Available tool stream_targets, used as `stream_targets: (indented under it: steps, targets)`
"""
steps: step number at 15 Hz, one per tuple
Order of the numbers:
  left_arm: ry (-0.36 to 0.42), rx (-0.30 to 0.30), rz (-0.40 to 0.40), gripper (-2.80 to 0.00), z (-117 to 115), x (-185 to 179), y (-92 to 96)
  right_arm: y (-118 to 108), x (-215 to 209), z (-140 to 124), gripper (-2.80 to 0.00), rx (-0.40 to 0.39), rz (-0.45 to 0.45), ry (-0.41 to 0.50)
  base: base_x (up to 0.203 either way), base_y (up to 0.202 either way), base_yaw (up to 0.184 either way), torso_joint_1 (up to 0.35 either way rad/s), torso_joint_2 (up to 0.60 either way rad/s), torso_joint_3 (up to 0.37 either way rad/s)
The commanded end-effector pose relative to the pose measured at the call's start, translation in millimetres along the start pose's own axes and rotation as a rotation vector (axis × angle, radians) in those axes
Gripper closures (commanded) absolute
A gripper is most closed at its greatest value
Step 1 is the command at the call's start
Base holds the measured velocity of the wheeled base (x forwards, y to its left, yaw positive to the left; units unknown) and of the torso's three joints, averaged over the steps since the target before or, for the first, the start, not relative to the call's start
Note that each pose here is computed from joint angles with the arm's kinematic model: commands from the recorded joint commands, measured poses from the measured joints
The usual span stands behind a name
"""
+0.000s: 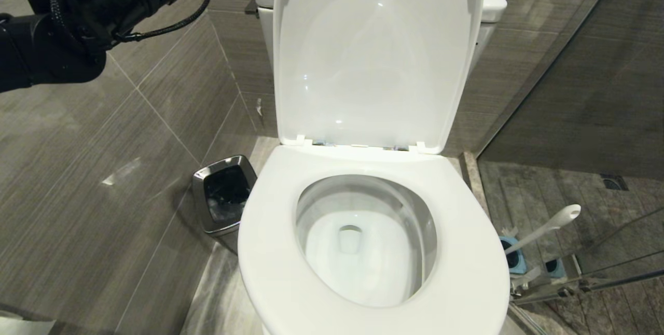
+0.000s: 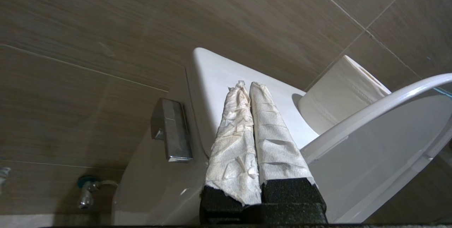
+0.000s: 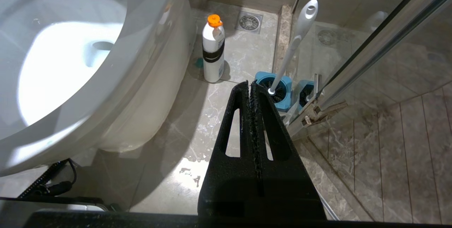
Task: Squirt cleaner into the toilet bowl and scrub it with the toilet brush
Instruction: Close the toilet lid
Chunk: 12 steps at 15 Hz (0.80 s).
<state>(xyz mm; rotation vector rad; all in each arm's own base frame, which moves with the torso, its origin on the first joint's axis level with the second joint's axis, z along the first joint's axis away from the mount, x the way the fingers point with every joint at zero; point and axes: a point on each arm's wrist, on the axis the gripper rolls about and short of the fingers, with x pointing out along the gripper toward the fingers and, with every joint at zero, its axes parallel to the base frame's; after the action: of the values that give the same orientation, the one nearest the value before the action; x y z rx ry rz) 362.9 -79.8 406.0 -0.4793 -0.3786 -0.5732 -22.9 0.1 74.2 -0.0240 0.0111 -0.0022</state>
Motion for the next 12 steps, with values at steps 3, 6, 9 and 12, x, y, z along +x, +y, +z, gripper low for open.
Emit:
stream_targets:
  steps: [3,6,9,12]
  targets:
    - [-0.024,0.006,-0.004,0.0,10,-4,-2.2,0,0,0,0.0,-0.001,0.001,0.001,0.0,0.0,0.0,0.0,0.0,0.0]
    - [-0.03,0.008,0.003,0.0,13,-7,-3.9,0,0,0,0.0,-0.001,0.001,0.001,0.0,0.0,0.0,0.0,0.0,0.0]
    - [-0.038,0.03,-0.011,0.0,20,-10,-8.4,0,0,0,0.0,-0.001,0.001,0.001,0.0,0.0,0.0,0.0,0.0,0.0]
    - [-0.038,0.066,-0.01,0.0,20,-10,-8.4,0,0,0,0.0,0.0,0.001,0.003,0.0,0.0,0.0,0.0,0.0,0.0]
